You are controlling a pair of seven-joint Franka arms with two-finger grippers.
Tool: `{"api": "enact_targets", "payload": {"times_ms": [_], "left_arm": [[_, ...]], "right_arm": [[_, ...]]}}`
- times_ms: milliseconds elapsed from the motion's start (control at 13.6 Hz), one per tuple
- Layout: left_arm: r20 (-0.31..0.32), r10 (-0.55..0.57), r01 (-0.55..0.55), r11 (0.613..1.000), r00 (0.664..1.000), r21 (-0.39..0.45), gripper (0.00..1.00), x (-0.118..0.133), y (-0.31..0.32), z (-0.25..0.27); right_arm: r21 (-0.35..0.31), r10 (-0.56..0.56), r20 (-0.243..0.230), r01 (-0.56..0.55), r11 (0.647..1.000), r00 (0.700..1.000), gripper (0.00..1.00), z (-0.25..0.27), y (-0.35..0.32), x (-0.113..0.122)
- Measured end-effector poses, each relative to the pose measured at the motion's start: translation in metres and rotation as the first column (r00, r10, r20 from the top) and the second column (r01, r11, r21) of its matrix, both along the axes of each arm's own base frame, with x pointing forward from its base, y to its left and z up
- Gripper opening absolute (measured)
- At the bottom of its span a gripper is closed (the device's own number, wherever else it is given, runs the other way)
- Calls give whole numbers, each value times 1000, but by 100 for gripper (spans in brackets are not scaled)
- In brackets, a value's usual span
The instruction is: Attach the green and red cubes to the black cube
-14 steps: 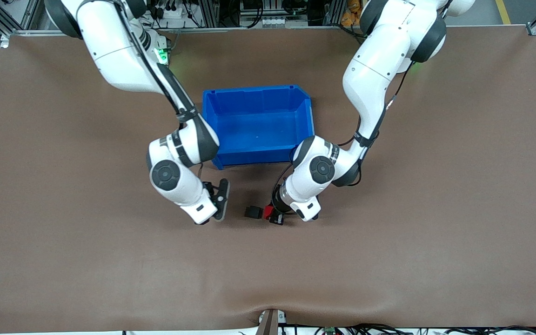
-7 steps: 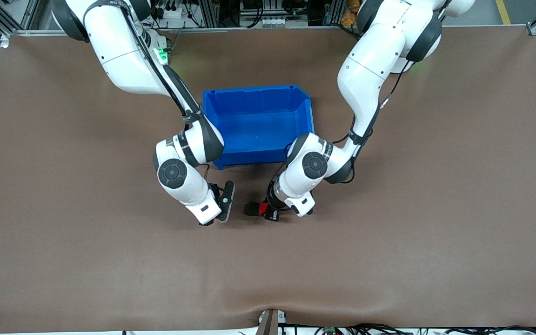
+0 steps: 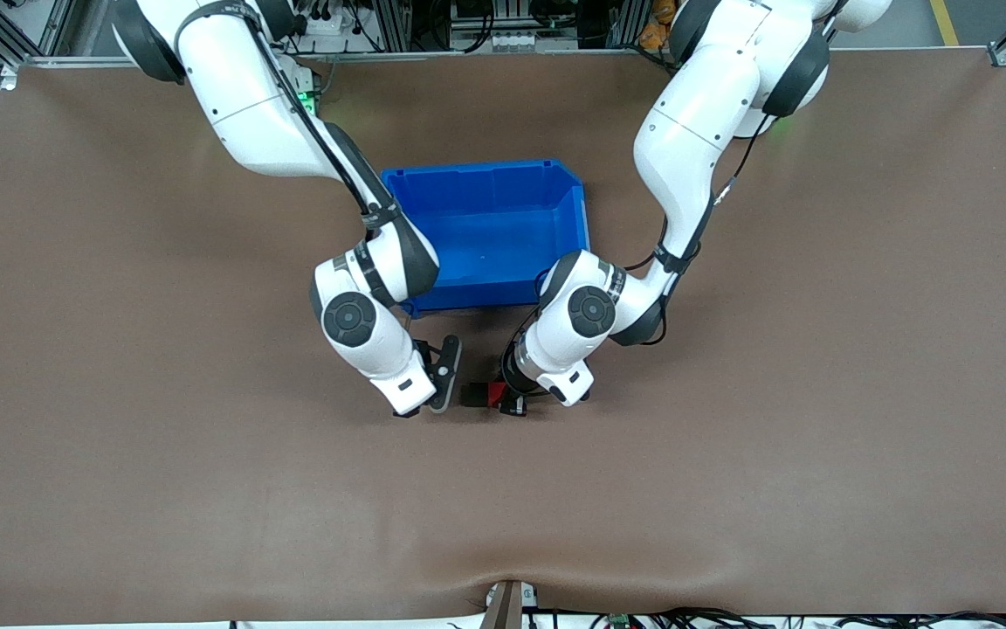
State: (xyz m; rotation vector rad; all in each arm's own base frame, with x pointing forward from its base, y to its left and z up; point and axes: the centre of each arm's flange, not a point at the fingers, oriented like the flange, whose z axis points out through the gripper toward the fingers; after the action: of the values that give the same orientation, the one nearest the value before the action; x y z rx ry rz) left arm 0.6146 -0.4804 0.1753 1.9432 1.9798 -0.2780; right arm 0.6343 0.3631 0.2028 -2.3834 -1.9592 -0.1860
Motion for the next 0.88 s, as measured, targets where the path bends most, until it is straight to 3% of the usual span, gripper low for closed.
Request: {"api": "enact_targets", "payload": {"times_ms": [368, 442, 516, 736, 810, 884], "left_arm": [[0, 1, -1, 1000, 1000, 1, 39, 0, 0, 0], [-1, 1, -1, 1000, 1000, 2, 45, 0, 1, -1], [-2, 3, -3, 1000, 1000, 6, 61, 1, 2, -4], [15, -15, 15, 1000, 1000, 18, 92, 2, 3, -2], [27, -27, 26, 999, 999, 25, 99, 4, 1, 2], [33, -40, 39, 999, 999, 35, 100, 5, 1, 7]], "right_arm": [[10, 8, 23, -8, 1000, 1000, 39, -8, 14, 1], [11, 8, 25, -8, 1000, 1000, 39, -9, 15, 1], [12, 3, 26, -4, 1000, 1000, 39, -9, 15, 1], [16, -7, 25, 6, 1000, 1000, 39, -10, 23, -3], [21, -10, 32, 10, 1000, 999, 39, -10, 27, -5], [25, -11, 39, 10, 1000, 999, 39, -10, 30, -6]]}}
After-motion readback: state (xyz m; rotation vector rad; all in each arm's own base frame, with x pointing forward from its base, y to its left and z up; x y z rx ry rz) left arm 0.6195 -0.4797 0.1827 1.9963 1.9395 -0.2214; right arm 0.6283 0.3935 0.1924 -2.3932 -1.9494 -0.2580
